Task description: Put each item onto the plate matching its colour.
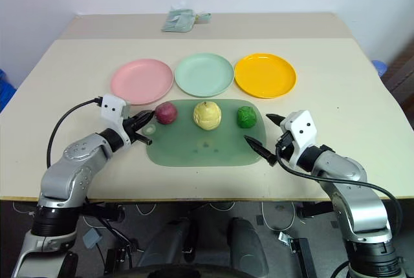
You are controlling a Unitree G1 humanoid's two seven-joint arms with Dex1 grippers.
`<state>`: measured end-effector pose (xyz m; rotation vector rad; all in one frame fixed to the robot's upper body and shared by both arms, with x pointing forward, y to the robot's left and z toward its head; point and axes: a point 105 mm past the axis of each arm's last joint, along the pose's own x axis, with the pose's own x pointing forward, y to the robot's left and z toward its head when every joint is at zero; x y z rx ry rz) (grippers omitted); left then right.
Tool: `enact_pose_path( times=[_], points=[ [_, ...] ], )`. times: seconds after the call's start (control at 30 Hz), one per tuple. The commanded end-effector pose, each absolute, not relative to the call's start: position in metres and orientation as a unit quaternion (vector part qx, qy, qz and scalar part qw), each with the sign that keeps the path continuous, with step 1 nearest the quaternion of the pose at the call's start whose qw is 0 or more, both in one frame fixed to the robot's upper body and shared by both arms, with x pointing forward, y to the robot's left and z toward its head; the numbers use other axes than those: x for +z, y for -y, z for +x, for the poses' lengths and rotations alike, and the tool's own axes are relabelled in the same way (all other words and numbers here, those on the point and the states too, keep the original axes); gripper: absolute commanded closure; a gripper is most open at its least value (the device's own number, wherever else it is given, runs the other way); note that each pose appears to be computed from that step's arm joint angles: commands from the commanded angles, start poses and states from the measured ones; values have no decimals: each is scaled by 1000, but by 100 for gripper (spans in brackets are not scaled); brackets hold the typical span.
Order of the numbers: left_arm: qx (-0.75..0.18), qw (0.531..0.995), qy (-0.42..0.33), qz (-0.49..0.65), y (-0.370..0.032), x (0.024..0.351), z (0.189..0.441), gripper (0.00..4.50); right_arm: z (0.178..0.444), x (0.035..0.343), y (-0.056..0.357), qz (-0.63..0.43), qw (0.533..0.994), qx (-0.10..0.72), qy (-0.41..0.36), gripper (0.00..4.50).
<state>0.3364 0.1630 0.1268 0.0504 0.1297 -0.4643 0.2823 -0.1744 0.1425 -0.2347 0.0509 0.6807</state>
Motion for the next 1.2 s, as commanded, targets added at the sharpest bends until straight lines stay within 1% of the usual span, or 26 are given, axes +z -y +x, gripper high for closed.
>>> enact_pose_path(
  times=[0.03,0.17,0.23,0.27,0.4,0.6,0.9,1.0,1.03,1.07,1.1,1.13,1.2],
  points=[
    [-236,971,-33,19,-169,144,335,361,282,157,167,-121,932,340,4,0],
    [-224,974,-30,25,-171,147,338,160,283,159,167,-122,932,340,5,0],
    [-218,975,-25,33,-169,150,342,45,282,159,166,-122,932,340,6,0],
    [-217,975,-24,34,-167,152,344,6,282,159,166,-122,932,340,6,0],
    [-228,972,-31,40,-160,153,353,6,281,159,167,-122,933,338,6,0],
    [-240,968,-62,48,-149,140,369,6,281,157,169,-122,935,334,4,0],
    [-281,953,-105,43,-125,117,363,6,276,154,174,-123,937,326,2,0],
    [-280,953,-111,43,-124,114,363,88,275,155,173,-124,938,325,3,0],
    [-279,953,-110,43,-124,114,363,132,275,155,173,-124,938,324,3,0],
    [-280,953,-107,41,-123,115,363,186,275,155,172,-125,938,324,4,0],
    [-280,953,-104,40,-123,117,363,216,276,156,172,-125,938,323,4,0],
    [-279,954,-102,40,-123,118,363,233,276,156,172,-125,938,323,5,0],
    [-275,956,-97,41,-124,120,363,237,278,156,173,-125,938,322,5,0]
  ],
)
